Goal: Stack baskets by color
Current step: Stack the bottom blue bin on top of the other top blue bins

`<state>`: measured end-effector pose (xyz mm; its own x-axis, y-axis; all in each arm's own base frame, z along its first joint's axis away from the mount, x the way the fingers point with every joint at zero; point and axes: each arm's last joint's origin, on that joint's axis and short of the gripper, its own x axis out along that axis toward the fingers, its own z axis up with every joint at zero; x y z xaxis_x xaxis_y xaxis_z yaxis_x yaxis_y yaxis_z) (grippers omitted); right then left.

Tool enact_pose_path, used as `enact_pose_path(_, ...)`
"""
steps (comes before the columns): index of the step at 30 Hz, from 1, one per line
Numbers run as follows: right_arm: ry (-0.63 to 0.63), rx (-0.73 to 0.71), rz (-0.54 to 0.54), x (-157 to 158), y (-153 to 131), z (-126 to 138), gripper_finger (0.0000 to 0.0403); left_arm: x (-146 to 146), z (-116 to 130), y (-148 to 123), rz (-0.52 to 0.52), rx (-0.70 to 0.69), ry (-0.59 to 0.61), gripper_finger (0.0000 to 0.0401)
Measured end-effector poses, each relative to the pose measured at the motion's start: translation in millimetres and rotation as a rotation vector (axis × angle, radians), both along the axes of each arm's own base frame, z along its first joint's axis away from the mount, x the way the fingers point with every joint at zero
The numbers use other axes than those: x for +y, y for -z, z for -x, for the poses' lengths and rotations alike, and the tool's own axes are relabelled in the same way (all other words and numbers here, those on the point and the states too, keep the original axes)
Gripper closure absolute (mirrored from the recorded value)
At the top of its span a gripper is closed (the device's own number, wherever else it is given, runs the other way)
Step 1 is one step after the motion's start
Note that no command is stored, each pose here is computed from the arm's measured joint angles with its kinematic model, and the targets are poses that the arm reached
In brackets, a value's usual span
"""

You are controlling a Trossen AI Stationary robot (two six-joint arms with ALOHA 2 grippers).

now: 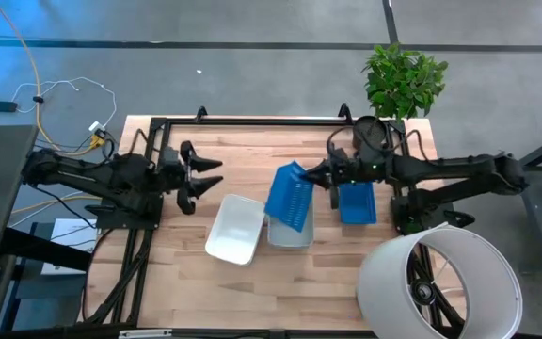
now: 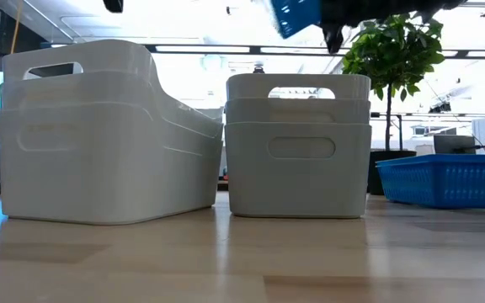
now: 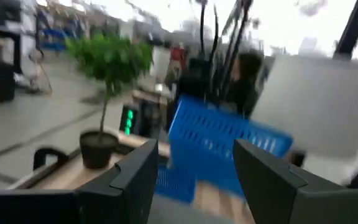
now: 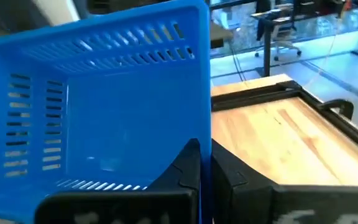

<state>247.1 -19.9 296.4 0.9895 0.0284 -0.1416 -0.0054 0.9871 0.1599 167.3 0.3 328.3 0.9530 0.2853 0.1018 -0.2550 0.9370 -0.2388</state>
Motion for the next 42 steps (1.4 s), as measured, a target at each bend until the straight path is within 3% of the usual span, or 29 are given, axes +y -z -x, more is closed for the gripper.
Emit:
enact_pose_path(5,-0.013,-0.049,0.079,2.7,-14.7,16.2,0.0403,-2.8,-3.7,6.7,-0.023,0.066,0.090,0.0204)
enact_pose_path(21,0.002,-0.060,0.072,1.7,-19.1,22.1,0.0403,-1.3,-2.9,2.7,-0.048,0.033,0.039,0.0204)
enact_pose_path(34,0.300,0.464,0.114,-24.6,-69.5,62.2,0.0403,-0.6,-2.7,2.8,-0.035,0.031,0.017,0.0204)
enact_pose_path(42,0.341,0.805,0.155,-21.5,-62.0,90.8,0.0403,-0.6,-2.7,2.8,-0.028,0.029,0.017,0.0204)
